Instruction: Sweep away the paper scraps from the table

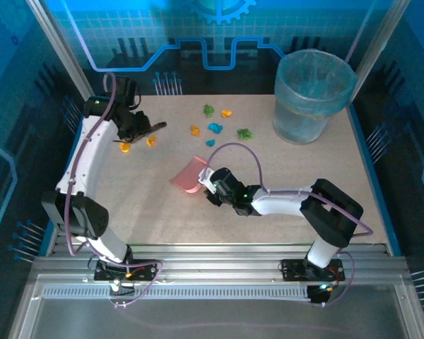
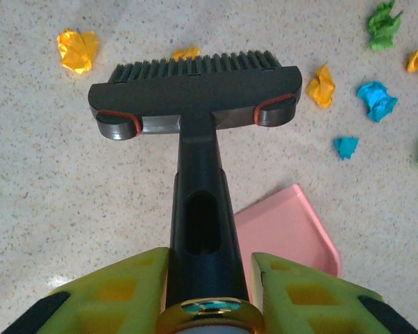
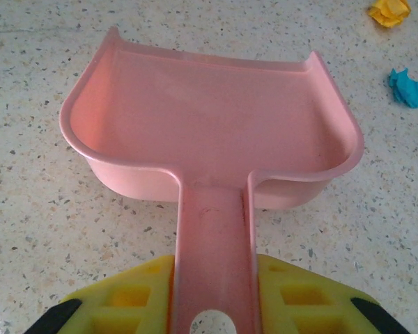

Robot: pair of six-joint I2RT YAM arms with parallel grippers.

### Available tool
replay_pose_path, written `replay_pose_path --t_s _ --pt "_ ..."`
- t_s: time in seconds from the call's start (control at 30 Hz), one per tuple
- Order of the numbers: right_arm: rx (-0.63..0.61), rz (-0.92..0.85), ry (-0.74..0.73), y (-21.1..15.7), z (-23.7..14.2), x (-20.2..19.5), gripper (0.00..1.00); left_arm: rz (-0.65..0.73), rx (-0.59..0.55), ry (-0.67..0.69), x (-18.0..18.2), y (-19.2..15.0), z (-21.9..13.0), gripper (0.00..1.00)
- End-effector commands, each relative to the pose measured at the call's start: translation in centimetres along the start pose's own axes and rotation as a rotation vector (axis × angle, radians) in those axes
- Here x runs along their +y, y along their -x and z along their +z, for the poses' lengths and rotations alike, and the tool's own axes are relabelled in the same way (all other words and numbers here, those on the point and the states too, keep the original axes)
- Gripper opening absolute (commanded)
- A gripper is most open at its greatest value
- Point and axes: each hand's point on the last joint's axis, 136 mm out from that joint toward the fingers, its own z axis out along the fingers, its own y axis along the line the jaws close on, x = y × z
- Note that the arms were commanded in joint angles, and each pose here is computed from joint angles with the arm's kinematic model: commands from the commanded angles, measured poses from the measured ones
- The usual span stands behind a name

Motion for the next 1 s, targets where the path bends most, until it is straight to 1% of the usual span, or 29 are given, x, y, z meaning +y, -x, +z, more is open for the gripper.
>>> replay_pose_path --t_s 0.0,0.13,0.17,0.33,0.4,0.53,0.73,0.83,0.97 --pt "0.011 0.008 -0.011 0.2 0.4 0.3 0.00 -0.032 0.002 -0.026 -0.2 1.5 0.4 0.00" --pt "0.038 -0.003 -0.020 -0.6 0.8 0.3 0.00 -0.031 0.022 0.003 0.0 2.4 2.3 0.00" --pt "0.012 0.003 -0.021 0.7 0.7 0.2 0.00 -0.032 0.026 0.014 0.1 2.7 2.6 0.00" --pt "0.018 0.002 -0.018 0.6 1.0 0.3 0.00 -0.056 0.058 -0.006 -0.4 3.1 4.0 0.00" --pt "0.023 0.006 -0.019 0.5 1.1 0.3 0.00 -0.055 0.080 -0.026 -0.8 2.8 4.5 0.00" --pt "0.022 0.008 -0.019 0.5 1.1 0.3 0.00 -0.053 0.095 -0.024 -0.7 2.4 5.2 0.00" --pt "0.029 0.003 -0.020 0.4 1.3 0.3 0.00 -0.070 0.139 -0.059 -0.9 1.1 5.8 0.00" --pt "0.030 0.002 -0.019 0.4 1.3 0.3 0.00 -0.085 0.168 -0.100 -1.4 0.1 6.0 0.00" --pt "0.030 0.005 -0.018 0.5 1.3 0.4 0.00 -0.112 0.198 -0.164 -2.2 -1.0 5.2 0.00"
